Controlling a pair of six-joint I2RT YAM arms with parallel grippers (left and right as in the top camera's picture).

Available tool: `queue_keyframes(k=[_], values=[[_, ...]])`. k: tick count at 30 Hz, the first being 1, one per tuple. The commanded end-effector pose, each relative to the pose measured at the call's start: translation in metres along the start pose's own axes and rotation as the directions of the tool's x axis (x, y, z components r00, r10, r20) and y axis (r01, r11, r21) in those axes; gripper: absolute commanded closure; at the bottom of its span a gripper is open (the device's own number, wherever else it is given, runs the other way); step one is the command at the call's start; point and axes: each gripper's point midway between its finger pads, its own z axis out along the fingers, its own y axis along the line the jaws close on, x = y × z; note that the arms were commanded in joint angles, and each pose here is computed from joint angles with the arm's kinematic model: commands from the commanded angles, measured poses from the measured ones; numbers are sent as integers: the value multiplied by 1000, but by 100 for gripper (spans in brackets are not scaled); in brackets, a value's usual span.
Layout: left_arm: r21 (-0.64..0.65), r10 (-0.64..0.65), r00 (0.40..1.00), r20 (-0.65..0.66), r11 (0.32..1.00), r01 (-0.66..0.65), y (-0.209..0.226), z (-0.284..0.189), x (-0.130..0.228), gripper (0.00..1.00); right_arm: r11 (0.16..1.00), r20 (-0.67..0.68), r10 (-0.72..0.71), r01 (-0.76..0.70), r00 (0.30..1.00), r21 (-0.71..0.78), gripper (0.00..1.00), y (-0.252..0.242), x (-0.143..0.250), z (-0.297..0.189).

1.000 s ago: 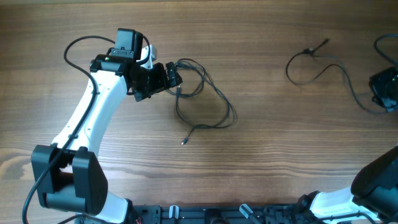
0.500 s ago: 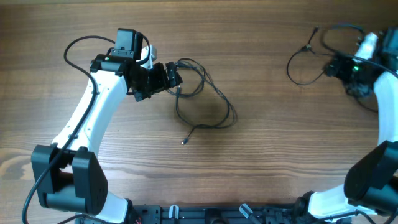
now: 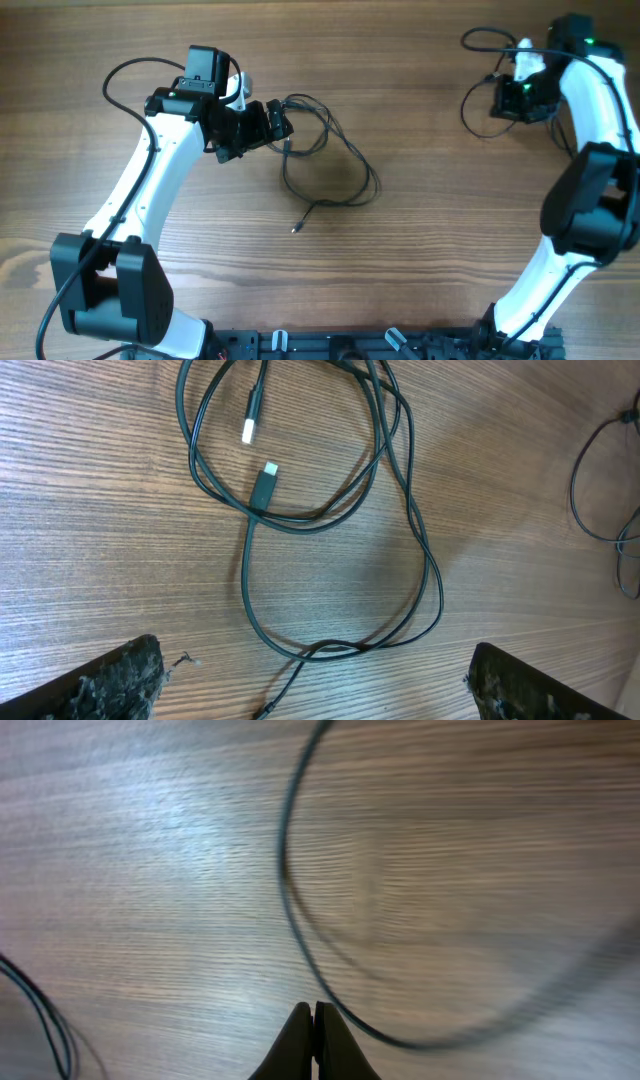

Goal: Untangle cables

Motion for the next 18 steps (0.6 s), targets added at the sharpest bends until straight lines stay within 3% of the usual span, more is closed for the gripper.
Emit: queue_keyframes(k=[1, 7, 18], values=[[-10, 13, 1000, -10, 1000, -14, 3, 5, 2, 0, 997, -67, -40, 36, 997, -70, 95, 23, 7, 32], [-10, 13, 1000, -10, 1000, -13, 3, 5, 2, 0, 999, -156, -38, 42, 987, 22, 95, 22, 22, 62], [-10, 13, 1000, -10, 1000, -13, 3, 5, 2, 0, 963, -120, -46, 76, 992, 257, 95, -30, 24, 90]])
